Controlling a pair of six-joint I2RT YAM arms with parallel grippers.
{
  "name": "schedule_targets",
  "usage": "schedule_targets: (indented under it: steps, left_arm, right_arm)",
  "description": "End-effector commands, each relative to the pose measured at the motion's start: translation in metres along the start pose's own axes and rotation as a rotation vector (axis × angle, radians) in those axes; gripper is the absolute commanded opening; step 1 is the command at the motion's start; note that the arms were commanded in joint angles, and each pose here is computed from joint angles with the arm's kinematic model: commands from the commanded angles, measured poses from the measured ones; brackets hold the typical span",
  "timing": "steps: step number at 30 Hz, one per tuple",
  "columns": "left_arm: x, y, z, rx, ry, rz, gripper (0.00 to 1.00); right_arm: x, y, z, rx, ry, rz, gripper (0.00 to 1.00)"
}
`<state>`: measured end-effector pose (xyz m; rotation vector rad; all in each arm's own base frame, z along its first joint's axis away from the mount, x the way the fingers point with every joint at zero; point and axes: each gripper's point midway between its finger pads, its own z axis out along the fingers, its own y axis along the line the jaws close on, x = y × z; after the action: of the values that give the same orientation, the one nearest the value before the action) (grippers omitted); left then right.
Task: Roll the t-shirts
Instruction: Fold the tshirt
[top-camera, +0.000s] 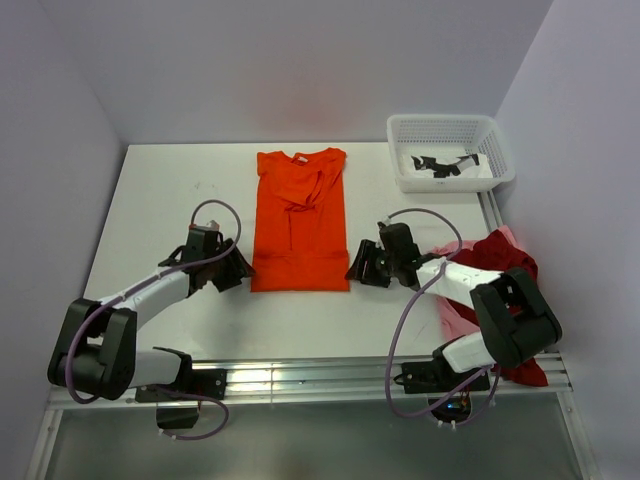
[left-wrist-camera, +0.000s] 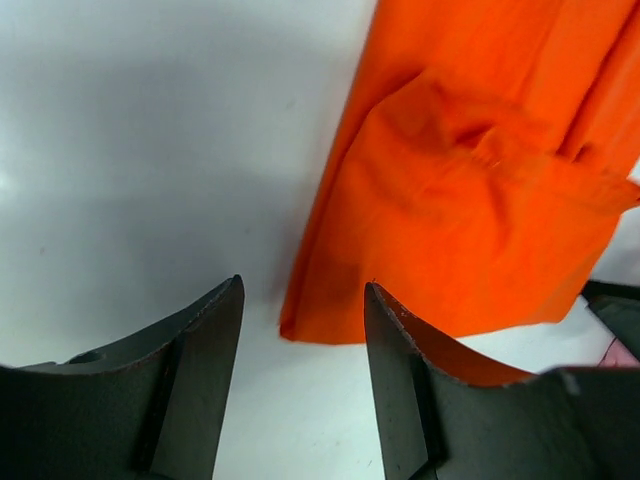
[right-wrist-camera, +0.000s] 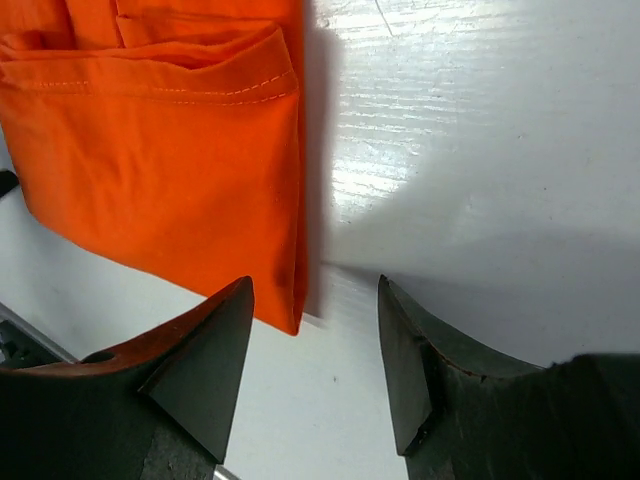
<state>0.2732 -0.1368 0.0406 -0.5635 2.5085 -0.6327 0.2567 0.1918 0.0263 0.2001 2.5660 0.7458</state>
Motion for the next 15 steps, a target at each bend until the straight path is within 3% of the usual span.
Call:
schedule_targets:
  steps: [1,11,15]
  left_arm:
    - [0.006,-0.010,-0.005,0.081,-0.001,0.016,0.57]
    - [0.029,0.004,0.001,0.078,0.056,0.003,0.56]
    - [0.036,0.021,0.001,0.005,0.071,-0.012,0.55]
  right_arm:
    - [-0.011,0.026,-0.004,-0.126,-0.056,0.004,0.60]
    - [0.019,0.028,0.009,-0.165,0.026,0.048,0.56]
    - [0.030,0.025,0.010,-0.138,0.038,0.044,0.51]
